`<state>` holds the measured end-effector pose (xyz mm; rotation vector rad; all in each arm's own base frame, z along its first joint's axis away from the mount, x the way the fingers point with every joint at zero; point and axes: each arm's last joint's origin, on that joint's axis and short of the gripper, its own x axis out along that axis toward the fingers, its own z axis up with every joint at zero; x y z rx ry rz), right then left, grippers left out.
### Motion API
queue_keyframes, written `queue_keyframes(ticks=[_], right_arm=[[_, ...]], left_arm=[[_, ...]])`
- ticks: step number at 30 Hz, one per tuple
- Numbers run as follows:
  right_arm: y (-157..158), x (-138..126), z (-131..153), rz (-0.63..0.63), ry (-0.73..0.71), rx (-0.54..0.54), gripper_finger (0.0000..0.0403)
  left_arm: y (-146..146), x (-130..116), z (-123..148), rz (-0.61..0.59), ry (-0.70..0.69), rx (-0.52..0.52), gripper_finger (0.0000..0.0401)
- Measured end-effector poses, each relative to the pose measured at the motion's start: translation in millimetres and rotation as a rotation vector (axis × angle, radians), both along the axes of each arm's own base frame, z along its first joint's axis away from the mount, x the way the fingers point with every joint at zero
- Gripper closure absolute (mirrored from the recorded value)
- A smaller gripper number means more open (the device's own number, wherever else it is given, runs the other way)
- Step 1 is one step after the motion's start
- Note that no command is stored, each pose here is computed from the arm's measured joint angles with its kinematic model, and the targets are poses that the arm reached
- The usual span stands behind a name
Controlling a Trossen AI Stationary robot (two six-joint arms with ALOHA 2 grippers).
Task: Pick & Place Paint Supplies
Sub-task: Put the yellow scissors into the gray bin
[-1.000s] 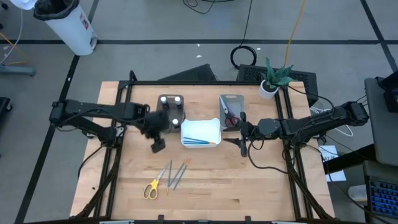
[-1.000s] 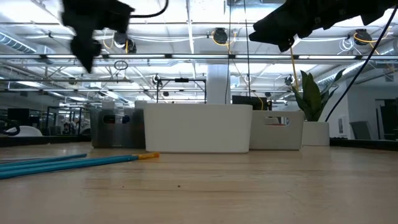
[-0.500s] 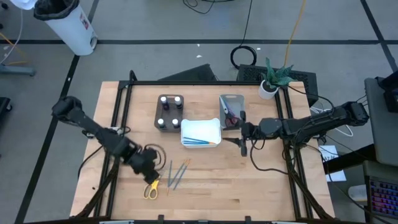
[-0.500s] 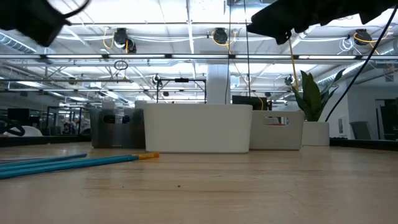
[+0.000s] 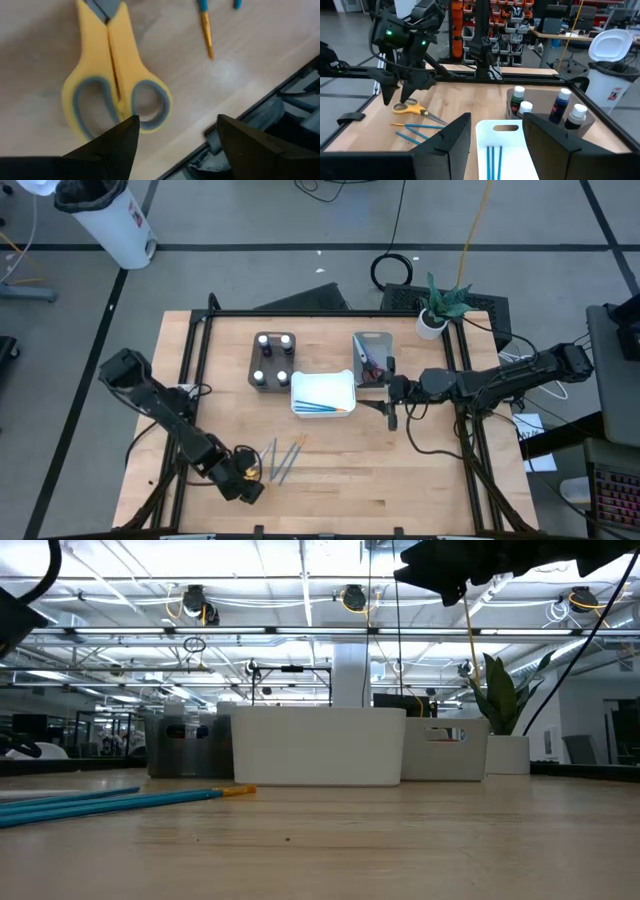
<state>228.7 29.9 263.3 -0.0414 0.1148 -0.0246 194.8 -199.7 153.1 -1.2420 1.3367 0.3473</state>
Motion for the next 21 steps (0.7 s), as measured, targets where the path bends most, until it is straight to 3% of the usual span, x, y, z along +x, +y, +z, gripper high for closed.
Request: queue_keyframes(ticks=[9, 14, 18, 21], right_arm=[[0.0, 0.1, 0.7, -0.005, -0.008, 0.046, 0.0234], [0.0, 0.1, 0.6, -0.008, -0.008, 0.077, 0.0234], [0.0, 0.0, 0.4, -0.010, -0.006, 0.089, 0.0234], [0.0, -0.1, -1.0, -0.010, 0.008, 0.087, 0.0234]], left_arm=[[4.0, 9.4, -10.0, 0.068, -0.023, 0.068, 0.0153], [8.3, 4.9, 4.0, 0.101, -0.088, 0.103, 0.0168], [6.1, -0.5, 30.3, 0.123, -0.172, 0.099, 0.0178], [7.3, -8.7, 32.1, 0.121, -0.157, 0.162, 0.0184]])
